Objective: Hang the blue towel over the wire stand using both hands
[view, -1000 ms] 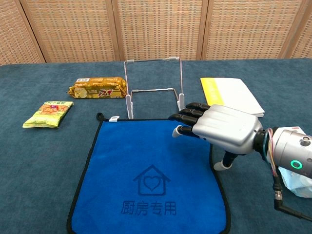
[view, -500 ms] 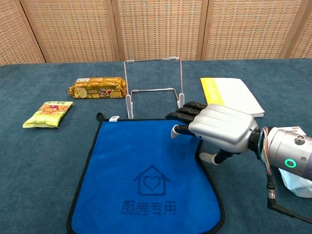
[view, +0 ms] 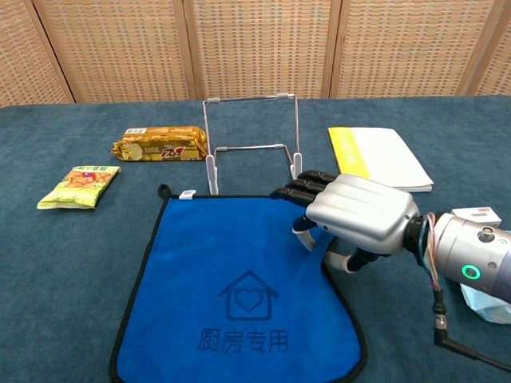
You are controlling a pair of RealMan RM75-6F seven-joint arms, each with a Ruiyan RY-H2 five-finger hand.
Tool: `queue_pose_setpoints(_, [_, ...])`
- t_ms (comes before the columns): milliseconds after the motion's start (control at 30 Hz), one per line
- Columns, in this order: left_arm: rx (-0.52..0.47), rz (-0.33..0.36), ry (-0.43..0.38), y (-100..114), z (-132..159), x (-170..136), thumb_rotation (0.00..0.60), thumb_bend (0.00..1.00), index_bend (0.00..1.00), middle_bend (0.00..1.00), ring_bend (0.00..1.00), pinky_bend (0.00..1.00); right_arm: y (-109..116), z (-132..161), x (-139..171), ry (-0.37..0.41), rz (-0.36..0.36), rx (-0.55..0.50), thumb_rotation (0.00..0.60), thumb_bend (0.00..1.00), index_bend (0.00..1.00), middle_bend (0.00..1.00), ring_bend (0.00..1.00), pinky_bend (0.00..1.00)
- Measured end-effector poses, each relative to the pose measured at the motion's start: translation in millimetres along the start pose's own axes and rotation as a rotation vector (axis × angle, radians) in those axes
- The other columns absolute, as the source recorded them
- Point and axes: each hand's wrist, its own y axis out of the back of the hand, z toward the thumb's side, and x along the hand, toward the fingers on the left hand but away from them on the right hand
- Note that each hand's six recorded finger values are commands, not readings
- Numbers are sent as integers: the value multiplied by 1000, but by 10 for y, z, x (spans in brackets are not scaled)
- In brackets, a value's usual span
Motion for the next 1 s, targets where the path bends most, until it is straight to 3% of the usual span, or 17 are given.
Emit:
queue_pose_setpoints(200, [6, 0, -8, -10, 12, 25, 600, 0, 0, 0, 0, 0, 2, 10, -6, 0, -4, -18, 600, 440, 661, 58, 0, 20])
queue_pose_setpoints(300, [13, 9, -55, -16, 88, 83, 600, 0, 0, 0, 0, 0, 10, 23, -16, 8, -1, -14, 600, 440, 673, 58, 0, 19])
queue_pose_setpoints(500, [139, 30, -294, -92, 379, 319, 600, 0, 2, 0, 0, 0, 61, 11, -32, 7, -4, -17, 600, 440, 673, 58, 0, 20])
queue_pose_setpoints(700, [315, 72, -581, -228, 708, 576, 600, 0, 113, 0, 0, 0, 140, -39, -44, -4, -18, -12, 600, 450, 680, 58, 0, 20])
queue_pose_setpoints(1000, [478, 172, -838, -482, 998, 913, 600, 0, 133, 0, 0, 0, 212, -60, -48, -3, -29, -6, 600, 455, 680, 58, 0, 33])
